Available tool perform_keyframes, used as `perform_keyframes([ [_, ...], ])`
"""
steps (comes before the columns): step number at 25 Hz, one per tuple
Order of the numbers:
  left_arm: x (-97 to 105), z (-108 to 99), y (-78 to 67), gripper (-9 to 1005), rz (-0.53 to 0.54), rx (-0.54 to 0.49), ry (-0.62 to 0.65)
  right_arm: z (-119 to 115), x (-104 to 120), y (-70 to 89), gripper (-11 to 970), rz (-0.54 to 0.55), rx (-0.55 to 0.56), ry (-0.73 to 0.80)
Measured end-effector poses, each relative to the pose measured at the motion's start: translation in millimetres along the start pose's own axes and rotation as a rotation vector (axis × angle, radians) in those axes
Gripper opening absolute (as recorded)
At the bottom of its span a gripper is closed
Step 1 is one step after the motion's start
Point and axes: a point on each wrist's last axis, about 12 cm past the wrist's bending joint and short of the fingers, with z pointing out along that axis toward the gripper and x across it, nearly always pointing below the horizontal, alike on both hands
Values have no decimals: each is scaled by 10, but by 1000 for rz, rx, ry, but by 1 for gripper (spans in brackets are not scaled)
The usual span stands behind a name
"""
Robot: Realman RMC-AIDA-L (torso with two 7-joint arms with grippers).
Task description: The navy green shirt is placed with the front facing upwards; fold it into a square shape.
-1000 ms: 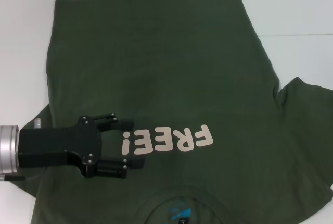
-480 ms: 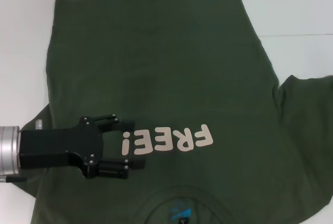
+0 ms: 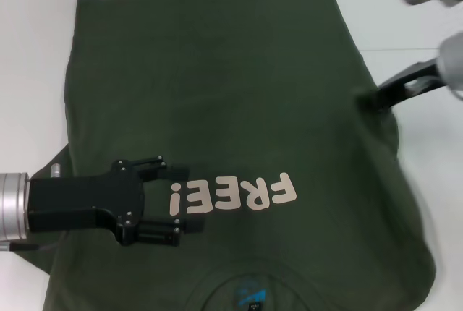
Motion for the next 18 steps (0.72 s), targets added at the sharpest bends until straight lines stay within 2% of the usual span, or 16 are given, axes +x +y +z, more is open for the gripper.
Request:
perform_keyframes([
  [4, -10, 6, 4, 851, 2, 2, -1, 185, -67, 201, 36, -67, -3, 12],
  [7, -12, 9, 3, 850, 2, 3, -2, 281, -66, 285, 36, -97, -15, 32],
  [18, 2, 6, -2, 845, -3, -1, -3, 383, -86, 398, 36, -133, -41, 32],
])
